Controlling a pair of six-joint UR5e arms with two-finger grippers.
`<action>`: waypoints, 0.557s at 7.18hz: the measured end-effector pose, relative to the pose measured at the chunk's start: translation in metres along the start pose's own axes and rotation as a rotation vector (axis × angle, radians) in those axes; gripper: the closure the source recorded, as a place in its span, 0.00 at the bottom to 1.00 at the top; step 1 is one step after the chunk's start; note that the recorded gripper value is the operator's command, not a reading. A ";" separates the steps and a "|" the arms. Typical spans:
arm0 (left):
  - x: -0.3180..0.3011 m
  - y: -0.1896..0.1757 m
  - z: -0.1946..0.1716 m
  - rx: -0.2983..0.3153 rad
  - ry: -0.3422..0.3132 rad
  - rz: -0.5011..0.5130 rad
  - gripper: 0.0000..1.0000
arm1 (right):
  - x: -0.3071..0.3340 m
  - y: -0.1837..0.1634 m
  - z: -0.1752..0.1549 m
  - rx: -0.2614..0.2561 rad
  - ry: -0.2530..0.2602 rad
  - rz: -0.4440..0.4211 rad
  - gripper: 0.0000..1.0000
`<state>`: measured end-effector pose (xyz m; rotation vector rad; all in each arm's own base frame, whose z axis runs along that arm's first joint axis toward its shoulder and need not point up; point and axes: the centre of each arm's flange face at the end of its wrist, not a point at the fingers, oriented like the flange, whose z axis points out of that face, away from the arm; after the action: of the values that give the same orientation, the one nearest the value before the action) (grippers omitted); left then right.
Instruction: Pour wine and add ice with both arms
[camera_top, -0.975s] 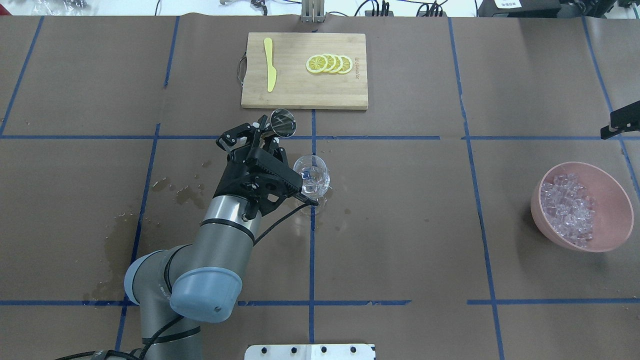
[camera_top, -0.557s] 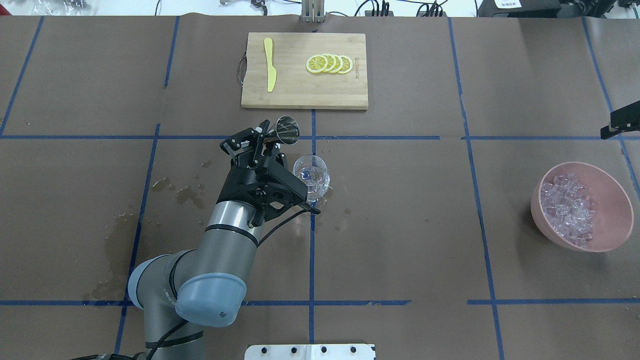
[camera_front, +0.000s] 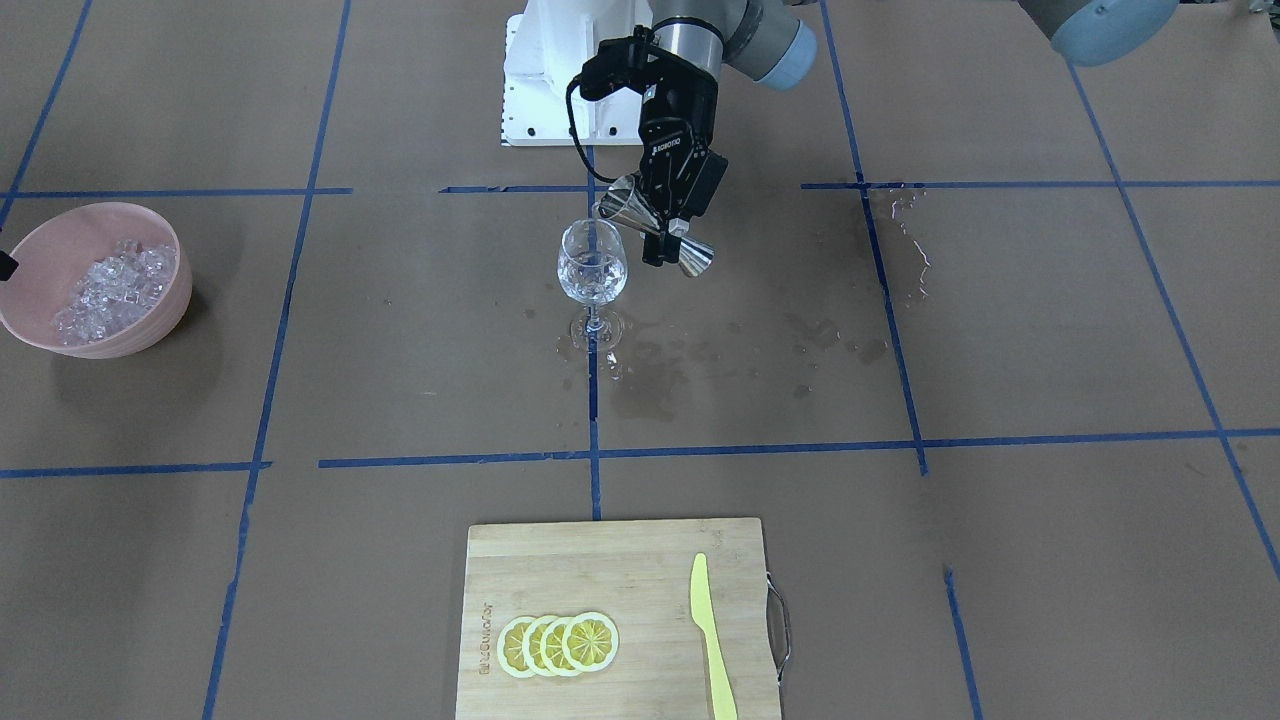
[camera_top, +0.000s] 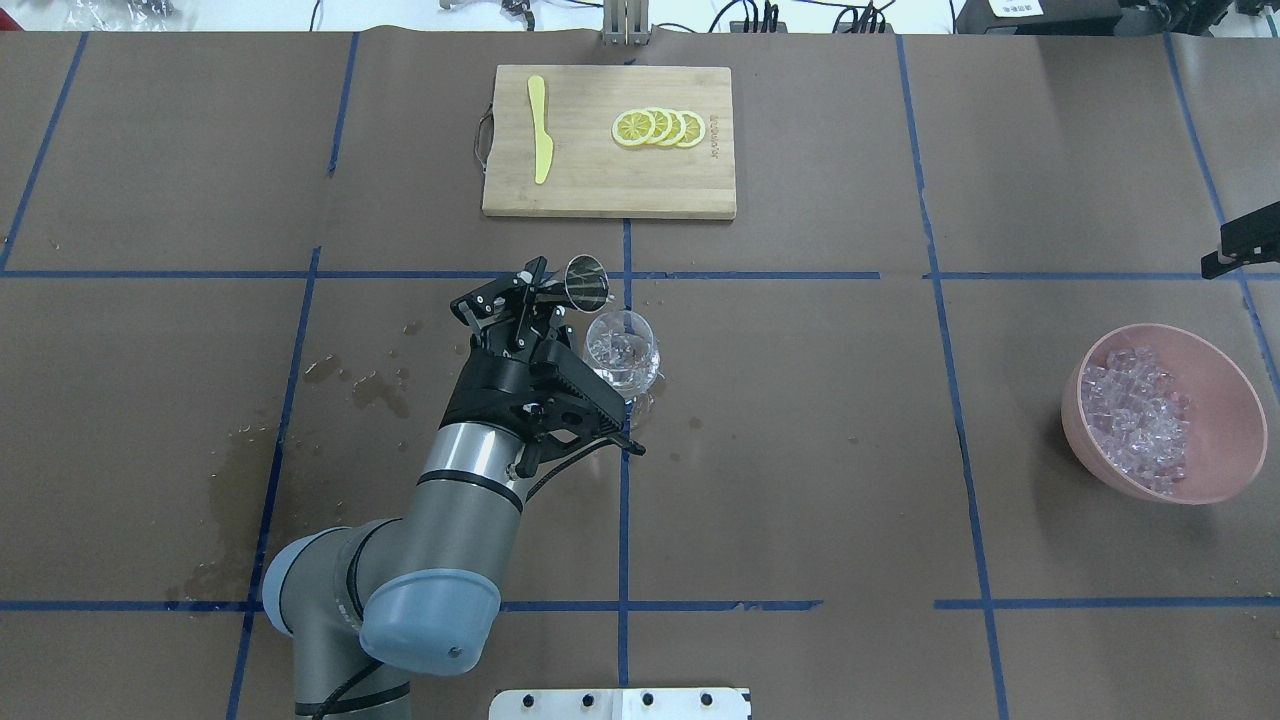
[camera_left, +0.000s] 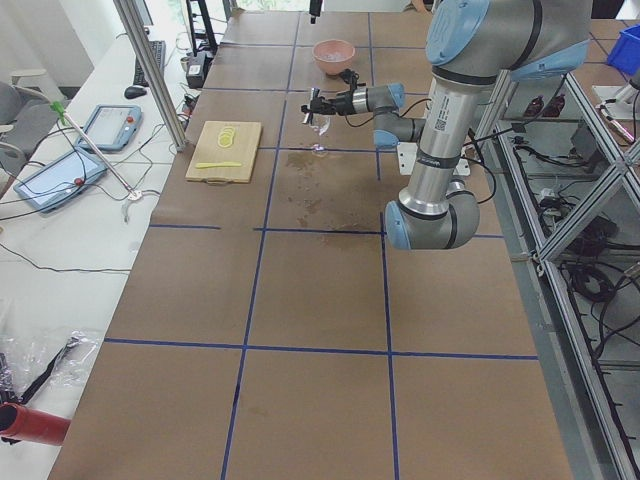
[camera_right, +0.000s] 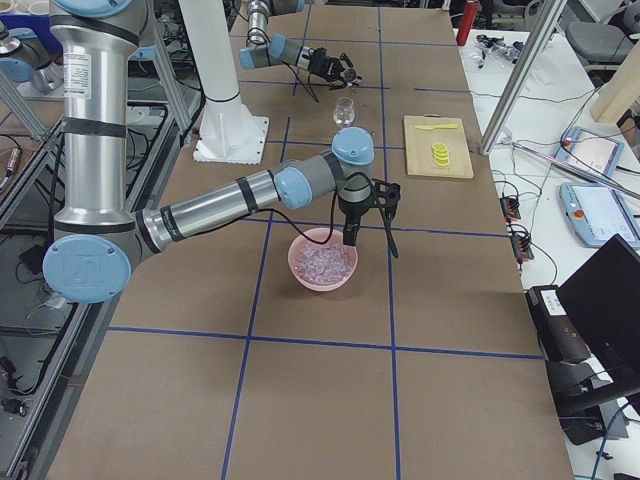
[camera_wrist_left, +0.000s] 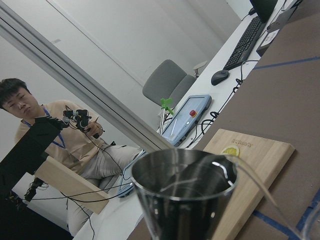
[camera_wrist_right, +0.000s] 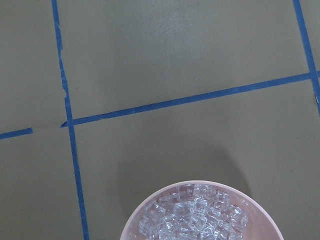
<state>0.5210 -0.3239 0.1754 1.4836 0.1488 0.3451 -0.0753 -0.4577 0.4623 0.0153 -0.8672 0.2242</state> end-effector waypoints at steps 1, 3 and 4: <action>0.000 -0.002 -0.002 0.003 -0.006 0.046 1.00 | 0.000 0.000 0.000 0.000 0.000 0.000 0.00; -0.002 -0.006 -0.003 0.007 -0.021 0.137 1.00 | 0.000 0.000 0.001 -0.001 0.000 0.001 0.00; -0.003 -0.007 -0.003 0.006 -0.032 0.190 1.00 | 0.000 0.000 0.001 -0.001 0.001 0.001 0.00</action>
<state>0.5182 -0.3219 0.1682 1.5119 -0.0173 0.4737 -0.0757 -0.4580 0.4630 0.0137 -0.8668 0.2243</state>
